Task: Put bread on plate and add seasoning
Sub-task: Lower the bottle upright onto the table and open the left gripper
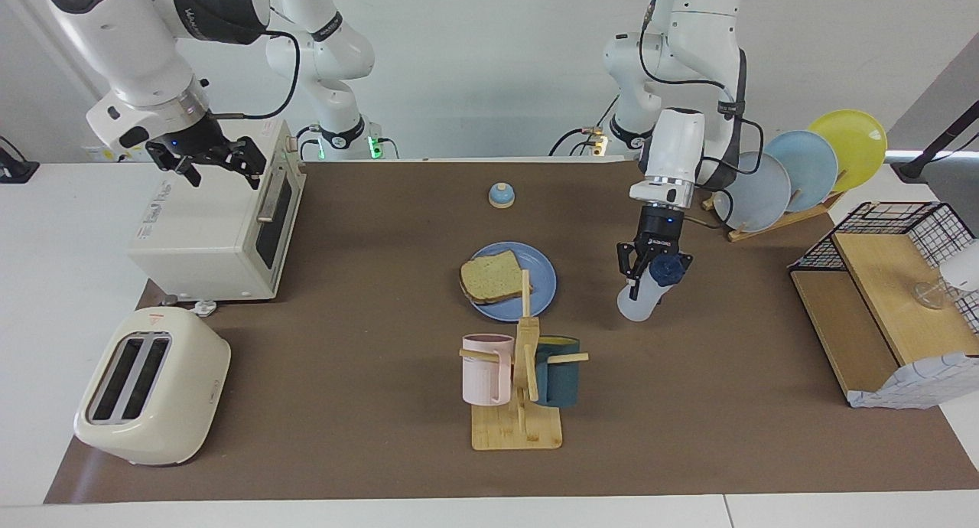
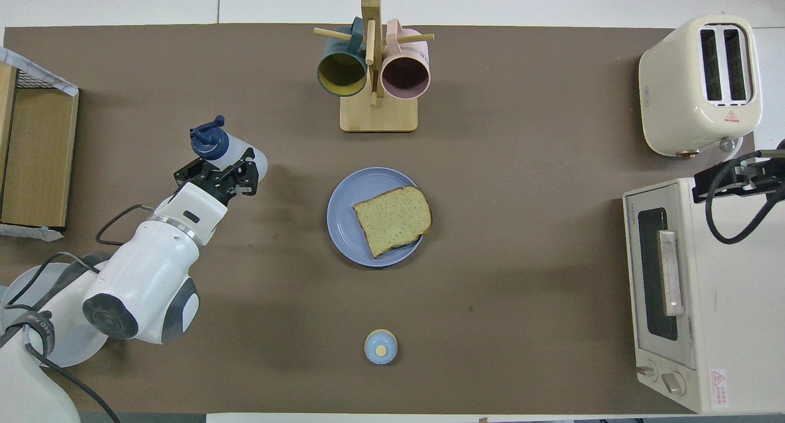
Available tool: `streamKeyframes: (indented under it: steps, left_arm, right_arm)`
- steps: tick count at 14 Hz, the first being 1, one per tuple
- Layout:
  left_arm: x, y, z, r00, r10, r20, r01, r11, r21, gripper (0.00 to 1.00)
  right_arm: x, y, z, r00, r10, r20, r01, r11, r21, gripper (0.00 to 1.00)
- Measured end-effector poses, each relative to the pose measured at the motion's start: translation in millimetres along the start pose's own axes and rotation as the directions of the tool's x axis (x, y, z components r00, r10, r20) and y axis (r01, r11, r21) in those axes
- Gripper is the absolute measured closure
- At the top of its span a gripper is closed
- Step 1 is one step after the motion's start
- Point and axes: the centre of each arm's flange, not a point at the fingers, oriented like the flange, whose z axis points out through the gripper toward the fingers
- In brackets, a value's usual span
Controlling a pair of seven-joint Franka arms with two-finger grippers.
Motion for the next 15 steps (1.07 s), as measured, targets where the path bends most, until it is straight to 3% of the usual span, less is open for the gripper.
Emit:
streamKeyframes:
  steps: [15]
  left_arm:
    - [-28,-22,35,0.994,0.071,0.083,-0.072,0.997,0.005,0.56]
  right_arm:
    - [0,0,0,1.0,0.0,0.0,0.0,1.0,0.0,0.0]
